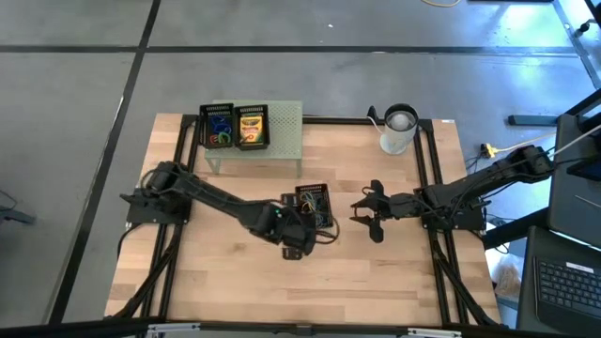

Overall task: Pick & Place Office Desk Supplies
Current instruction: Put the black bin on the shelf

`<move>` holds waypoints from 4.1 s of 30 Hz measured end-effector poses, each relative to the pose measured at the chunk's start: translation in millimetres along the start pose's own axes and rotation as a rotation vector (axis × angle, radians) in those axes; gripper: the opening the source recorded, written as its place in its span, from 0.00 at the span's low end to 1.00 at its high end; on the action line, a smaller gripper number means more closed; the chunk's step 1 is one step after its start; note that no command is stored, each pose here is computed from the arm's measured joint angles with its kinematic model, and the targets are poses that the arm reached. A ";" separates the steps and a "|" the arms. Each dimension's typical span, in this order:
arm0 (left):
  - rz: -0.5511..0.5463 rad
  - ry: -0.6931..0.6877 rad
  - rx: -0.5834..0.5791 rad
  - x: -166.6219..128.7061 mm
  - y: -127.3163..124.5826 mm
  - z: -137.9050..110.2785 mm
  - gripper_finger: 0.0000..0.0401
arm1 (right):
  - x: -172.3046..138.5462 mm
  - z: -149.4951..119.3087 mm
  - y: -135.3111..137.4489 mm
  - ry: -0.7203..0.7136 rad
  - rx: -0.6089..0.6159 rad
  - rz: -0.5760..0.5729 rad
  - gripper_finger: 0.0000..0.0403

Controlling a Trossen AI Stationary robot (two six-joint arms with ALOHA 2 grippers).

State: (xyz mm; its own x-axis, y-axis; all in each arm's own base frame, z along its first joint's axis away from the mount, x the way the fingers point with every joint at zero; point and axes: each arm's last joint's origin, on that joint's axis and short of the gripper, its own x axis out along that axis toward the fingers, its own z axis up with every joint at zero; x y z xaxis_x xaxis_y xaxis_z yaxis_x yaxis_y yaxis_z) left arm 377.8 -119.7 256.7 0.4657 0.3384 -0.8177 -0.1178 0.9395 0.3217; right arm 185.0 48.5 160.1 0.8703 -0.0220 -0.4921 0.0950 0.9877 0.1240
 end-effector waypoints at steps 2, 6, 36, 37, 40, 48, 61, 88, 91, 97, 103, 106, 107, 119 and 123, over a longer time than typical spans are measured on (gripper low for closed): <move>-0.045 0.008 0.019 13.4 -0.3 3.4 0.46 | 0.1 -6.3 -2.3 -0.010 0.002 -0.009 0.48; -0.114 0.051 0.069 42.0 -2.7 4.9 0.46 | -0.2 -15.2 -5.6 -0.015 0.029 -0.023 0.48; -0.210 0.143 0.007 120.8 -2.5 0.7 0.45 | -0.3 -16.4 -8.7 -0.029 0.047 -0.111 0.48; -0.210 0.145 0.005 122.0 -3.0 0.3 0.45 | -0.3 -16.2 -9.1 -0.033 0.047 -0.124 0.48; -0.204 0.147 0.003 122.8 -3.2 -0.1 0.42 | -0.3 -16.2 -9.1 -0.032 0.028 -0.123 0.48; -0.203 0.147 0.014 121.0 -2.5 0.1 0.17 | -0.1 -17.2 -6.2 0.001 0.023 -0.024 0.48; -0.207 0.151 0.111 112.5 -2.5 3.3 0.01 | -0.1 -17.4 -5.3 0.011 0.024 0.005 0.48; -0.060 0.103 0.323 18.3 29.4 62.0 0.01 | -0.1 -17.5 -5.3 0.012 0.022 0.006 0.48; -0.049 0.108 0.317 10.0 38.3 65.5 0.01 | -0.1 -17.4 -5.3 0.012 0.022 0.006 0.48; -0.022 0.146 0.297 4.2 66.2 69.5 0.01 | -0.1 -17.4 -5.3 0.011 0.022 0.006 0.48; 0.001 0.184 0.250 3.3 100.2 69.7 0.01 | -0.1 -17.3 -5.3 0.011 0.023 0.006 0.48; 0.015 0.176 0.210 -3.7 119.8 69.0 0.01 | -0.1 -17.2 -5.2 0.009 0.023 0.007 0.48; 0.021 0.168 0.197 -7.1 125.7 68.8 0.01 | -0.1 -17.0 -5.2 0.008 0.024 0.007 0.48; -0.010 0.187 0.139 -30.6 162.4 58.1 0.01 | -0.1 -16.5 -5.0 0.003 0.025 0.009 0.48; -0.013 0.217 0.150 -31.2 162.4 55.1 0.01 | -0.1 -16.6 -5.0 0.003 0.025 0.009 0.48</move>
State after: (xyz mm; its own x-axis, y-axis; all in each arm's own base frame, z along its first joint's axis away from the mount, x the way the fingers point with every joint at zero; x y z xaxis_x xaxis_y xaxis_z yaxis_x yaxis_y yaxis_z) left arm 392.4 19.3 360.7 0.2655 0.3448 -0.9004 0.0258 0.9310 0.3641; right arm 176.5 46.1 145.2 0.8695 -0.0129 -0.4937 0.0995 0.9837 0.1496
